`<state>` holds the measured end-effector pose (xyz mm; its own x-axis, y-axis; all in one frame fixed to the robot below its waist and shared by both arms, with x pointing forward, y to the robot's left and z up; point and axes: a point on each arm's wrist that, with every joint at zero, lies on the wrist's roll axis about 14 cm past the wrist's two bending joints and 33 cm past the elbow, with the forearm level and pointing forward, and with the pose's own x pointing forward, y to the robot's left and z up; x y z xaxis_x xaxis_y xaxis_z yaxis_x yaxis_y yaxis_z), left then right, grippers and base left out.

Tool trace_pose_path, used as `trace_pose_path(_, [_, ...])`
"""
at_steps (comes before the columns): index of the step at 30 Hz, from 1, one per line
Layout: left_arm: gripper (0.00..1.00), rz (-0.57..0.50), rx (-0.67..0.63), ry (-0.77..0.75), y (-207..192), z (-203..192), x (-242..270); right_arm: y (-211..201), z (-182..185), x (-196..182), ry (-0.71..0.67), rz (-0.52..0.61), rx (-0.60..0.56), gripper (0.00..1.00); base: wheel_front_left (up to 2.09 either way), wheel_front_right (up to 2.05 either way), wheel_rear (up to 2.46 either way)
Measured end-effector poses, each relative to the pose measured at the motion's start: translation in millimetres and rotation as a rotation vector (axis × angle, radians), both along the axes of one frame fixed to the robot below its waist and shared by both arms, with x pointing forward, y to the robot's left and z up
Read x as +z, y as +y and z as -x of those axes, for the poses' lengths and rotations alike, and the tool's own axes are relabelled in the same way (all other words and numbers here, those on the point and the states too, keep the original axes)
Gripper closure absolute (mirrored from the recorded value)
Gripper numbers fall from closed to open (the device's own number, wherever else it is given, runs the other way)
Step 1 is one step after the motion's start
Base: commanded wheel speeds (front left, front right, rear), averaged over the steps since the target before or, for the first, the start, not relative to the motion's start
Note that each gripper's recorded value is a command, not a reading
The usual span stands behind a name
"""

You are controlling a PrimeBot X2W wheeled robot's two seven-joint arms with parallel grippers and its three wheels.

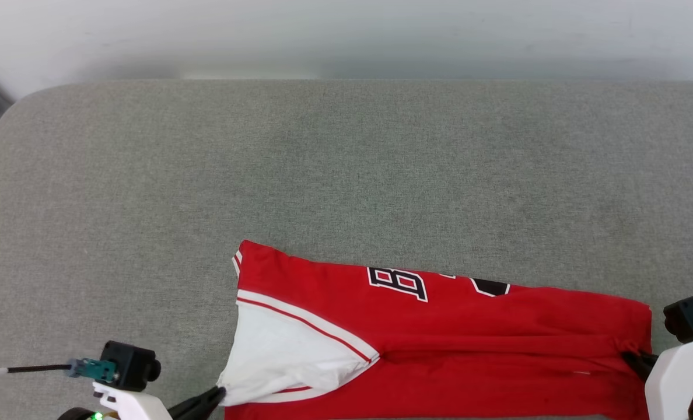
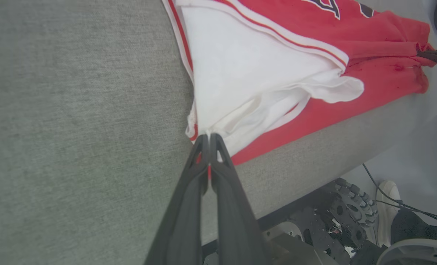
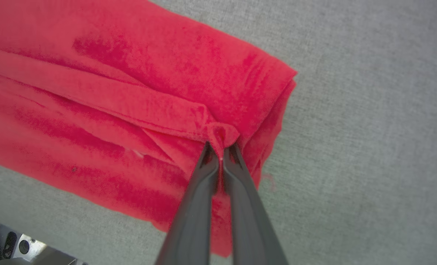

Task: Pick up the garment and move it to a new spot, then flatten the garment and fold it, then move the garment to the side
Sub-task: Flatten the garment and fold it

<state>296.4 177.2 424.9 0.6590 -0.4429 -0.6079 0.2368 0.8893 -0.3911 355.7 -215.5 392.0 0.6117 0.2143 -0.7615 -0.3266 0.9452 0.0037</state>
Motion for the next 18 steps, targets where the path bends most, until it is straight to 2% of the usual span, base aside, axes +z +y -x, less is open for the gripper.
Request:
trace_pose_path(7, [1.00, 0.014, -0.040, 0.065, -13.7, 8.8, -21.5, -8.5, 9.5, -10.6, 0.053, 0.084, 0.064, 1.00, 0.00, 0.00, 0.00])
trace_pose_path(13, [1.00, -0.025, -0.063, 0.088, -13.5, 9.9, -35.5, -3.6, 14.1, -17.2, 0.066, 0.089, 0.093, 1.00, 0.00, 0.00, 0.00])
trace_pose_path(14, [1.00, -0.028, -0.066, 0.091, -14.1, 10.5, -37.1, -2.4, 13.9, -17.3, 0.066, 0.088, 0.096, 0.97, 0.00, 0.00, 0.00])
trace_pose_path(15, [1.00, -0.030, -0.069, 0.094, -14.5, 11.1, -38.6, -1.0, 14.1, -17.3, 0.064, 0.086, 0.100, 0.55, 0.00, 0.00, 0.00])
trace_pose_path(16, [1.00, -0.029, -0.072, 0.094, -15.8, 11.3, -39.2, 0.3, 14.0, -17.0, 0.059, 0.083, 0.103, 0.00, 0.00, 0.00, 0.00])
trace_pose_path(17, [0.76, -0.029, -0.073, 0.093, -16.2, 11.2, -39.7, 0.9, 13.2, -16.1, 0.053, 0.080, 0.102, 0.00, 0.00, 0.00, 0.00])
trace_pose_path(18, [0.27, -0.029, -0.072, 0.086, -16.6, 10.8, -39.4, 1.6, 12.4, -14.5, 0.044, 0.077, 0.102, 0.00, 0.00, 0.00, 0.00])
